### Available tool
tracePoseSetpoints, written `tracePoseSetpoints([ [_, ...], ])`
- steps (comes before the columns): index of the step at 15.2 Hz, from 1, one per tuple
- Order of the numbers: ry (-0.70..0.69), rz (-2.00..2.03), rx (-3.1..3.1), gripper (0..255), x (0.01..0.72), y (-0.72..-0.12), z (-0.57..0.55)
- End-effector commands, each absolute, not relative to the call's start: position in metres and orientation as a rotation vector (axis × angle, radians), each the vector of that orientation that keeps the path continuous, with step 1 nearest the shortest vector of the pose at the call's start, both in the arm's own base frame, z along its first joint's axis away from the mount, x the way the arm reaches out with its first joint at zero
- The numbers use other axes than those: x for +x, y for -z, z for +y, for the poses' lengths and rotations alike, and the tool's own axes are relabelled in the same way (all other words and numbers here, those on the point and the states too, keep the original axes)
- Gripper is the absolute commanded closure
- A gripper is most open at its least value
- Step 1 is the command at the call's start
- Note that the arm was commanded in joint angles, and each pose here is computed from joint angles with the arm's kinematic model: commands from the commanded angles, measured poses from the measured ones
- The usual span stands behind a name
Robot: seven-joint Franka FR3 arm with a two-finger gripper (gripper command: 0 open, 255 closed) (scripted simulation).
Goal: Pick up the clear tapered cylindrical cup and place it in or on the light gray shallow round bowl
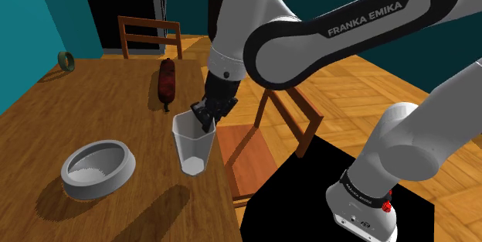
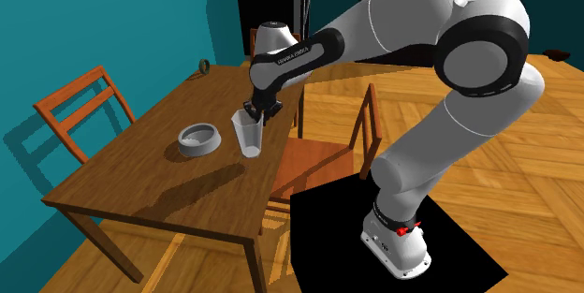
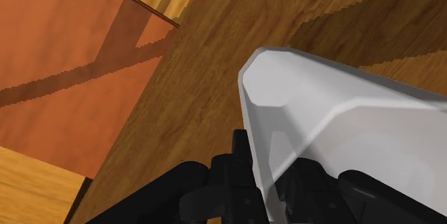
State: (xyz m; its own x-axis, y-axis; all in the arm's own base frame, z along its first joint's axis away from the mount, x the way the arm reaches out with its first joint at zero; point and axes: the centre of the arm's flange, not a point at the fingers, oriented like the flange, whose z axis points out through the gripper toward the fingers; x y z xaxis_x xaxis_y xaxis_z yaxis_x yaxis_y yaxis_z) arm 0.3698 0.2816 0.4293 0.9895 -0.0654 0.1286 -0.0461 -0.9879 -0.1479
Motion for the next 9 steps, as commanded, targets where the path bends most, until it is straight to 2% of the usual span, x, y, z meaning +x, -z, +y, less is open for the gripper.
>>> tracePoseSetpoints([
  [1,0.2,0.084,-2.988,255,0.369,-0.439,0.282],
  [9,0.2,0.084,-2.988,255,0.369,-0.482,0.282],
])
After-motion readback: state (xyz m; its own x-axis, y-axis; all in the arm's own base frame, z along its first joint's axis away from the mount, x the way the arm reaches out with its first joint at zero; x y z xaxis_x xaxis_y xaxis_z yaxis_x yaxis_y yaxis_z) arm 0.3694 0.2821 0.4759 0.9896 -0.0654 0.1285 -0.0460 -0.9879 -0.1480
